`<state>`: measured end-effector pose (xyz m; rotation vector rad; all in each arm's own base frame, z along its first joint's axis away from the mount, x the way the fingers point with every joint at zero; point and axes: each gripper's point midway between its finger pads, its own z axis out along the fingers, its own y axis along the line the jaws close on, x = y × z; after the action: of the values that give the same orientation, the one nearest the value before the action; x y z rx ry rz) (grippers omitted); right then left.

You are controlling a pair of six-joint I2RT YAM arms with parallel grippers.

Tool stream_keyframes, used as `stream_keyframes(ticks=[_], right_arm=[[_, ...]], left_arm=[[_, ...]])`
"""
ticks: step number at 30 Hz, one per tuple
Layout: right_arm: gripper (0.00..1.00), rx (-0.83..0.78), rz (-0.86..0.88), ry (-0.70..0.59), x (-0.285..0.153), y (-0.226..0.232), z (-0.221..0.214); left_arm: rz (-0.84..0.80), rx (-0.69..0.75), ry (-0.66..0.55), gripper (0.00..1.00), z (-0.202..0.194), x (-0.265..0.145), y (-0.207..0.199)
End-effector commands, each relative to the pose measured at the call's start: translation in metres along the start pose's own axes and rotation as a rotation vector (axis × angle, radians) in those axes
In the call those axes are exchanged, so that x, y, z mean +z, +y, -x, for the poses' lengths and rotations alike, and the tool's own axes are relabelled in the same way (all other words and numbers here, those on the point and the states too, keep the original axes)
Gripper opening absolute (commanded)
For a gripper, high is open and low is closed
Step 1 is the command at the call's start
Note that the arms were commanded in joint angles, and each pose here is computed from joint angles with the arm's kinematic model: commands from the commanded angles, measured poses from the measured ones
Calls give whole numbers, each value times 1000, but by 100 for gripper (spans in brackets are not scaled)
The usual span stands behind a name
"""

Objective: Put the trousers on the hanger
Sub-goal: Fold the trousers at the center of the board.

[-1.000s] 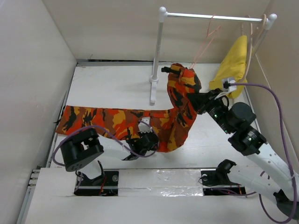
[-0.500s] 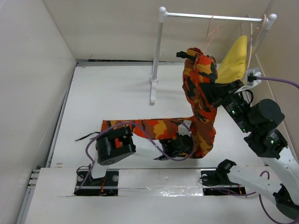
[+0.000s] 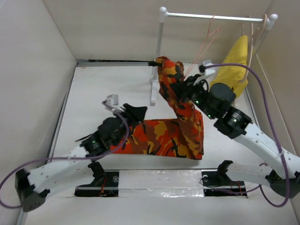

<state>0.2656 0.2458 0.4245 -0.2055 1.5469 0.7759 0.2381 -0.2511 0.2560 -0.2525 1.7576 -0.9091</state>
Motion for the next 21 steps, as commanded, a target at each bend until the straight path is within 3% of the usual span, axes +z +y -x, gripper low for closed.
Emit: stream_keyframes(ticks=[1,5,8,9,11,13,15,17,20,21], right_arm=[[0,27,95,-231,10,49,68],[0,21,141,-145,67,84,20],[0,27,202,-119,89,122,-6],[0,5,192,-65,110,129,-41],[0,-15,222,-21,121,157,-72],[0,-50,225,88,141,170,-140],[10,-58,277,185,148,194,-201],[18,-30,331,242,141,218,-235],[44,-27,364,298,134,235,-271],[66,-26,381,306,134,239,-271]], left_arm=[[37,-1,-90,36,42,-37,19],[8,-48,-264,36,119,-94,12],[6,-69,-333,36,152,-129,12],[2,-74,-351,36,158,-136,14],[-5,-102,-397,36,172,-155,18],[5,-110,-407,36,176,-165,25],[9,-139,-425,36,179,-174,31],[16,-155,-444,36,181,-180,37],[41,-167,-462,36,184,-183,44],[45,-170,-464,36,184,-183,45]])
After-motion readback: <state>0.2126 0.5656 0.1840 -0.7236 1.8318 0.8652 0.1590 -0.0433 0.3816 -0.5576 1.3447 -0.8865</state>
